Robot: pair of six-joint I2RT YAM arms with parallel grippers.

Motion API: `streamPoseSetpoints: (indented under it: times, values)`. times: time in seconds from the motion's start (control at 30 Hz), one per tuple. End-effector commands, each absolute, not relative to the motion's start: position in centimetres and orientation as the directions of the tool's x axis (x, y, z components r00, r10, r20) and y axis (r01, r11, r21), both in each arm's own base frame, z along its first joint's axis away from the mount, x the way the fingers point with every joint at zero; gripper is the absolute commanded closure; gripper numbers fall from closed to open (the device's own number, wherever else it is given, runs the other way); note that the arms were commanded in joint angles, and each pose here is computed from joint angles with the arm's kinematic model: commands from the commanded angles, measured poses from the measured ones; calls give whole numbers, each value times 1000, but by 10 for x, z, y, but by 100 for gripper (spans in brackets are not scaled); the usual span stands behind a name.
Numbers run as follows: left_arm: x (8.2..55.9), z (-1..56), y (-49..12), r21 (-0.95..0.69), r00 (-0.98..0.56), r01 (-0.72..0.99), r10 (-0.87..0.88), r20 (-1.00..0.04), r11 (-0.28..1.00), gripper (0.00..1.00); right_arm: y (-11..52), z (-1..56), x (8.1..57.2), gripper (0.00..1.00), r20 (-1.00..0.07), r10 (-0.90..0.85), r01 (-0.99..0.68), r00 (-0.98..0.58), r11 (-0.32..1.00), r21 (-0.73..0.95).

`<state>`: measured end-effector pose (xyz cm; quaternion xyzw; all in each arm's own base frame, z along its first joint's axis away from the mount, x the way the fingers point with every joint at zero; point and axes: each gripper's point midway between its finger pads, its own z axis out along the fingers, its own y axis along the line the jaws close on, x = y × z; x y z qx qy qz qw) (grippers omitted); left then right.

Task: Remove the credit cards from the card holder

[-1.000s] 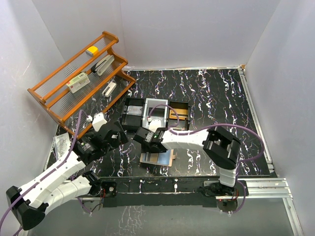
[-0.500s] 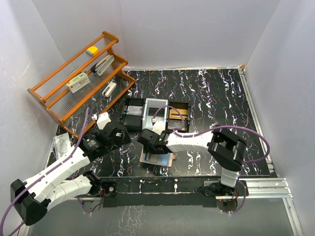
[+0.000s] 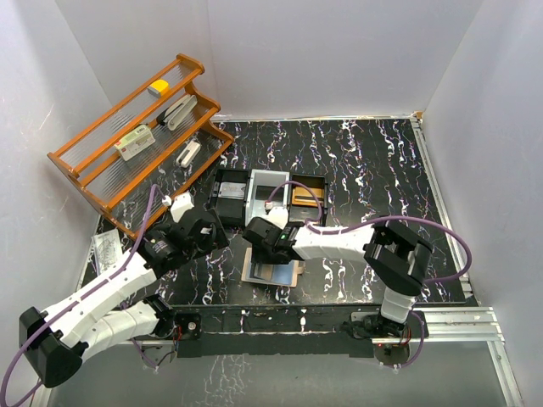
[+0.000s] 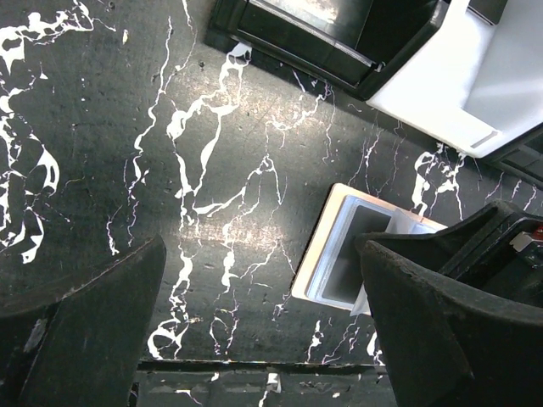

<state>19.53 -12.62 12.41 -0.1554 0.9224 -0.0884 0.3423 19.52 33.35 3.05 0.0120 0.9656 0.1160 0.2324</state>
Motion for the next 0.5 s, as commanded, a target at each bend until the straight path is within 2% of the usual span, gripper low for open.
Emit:
streamPoseSetpoints:
  times: [0.0,0.1,0.23,0.47]
  values:
    - [195,126,-132,-295,-726,-192,-337,-599,936,2,342,47,188,50,-430,83,-60,-899,949,309]
    - [192,121,-145,-336,-753,-144,-324,-573,931,5,344,57,191,50,-442,115,-54,-890,935,351]
    - [184,113,-178,-440,-808,-22,-275,-521,898,14,340,56,190,50,-421,148,-39,-895,914,404]
    - [153,98,-235,-656,-901,185,-140,-410,731,23,335,51,189,50,-389,179,-18,-904,892,452]
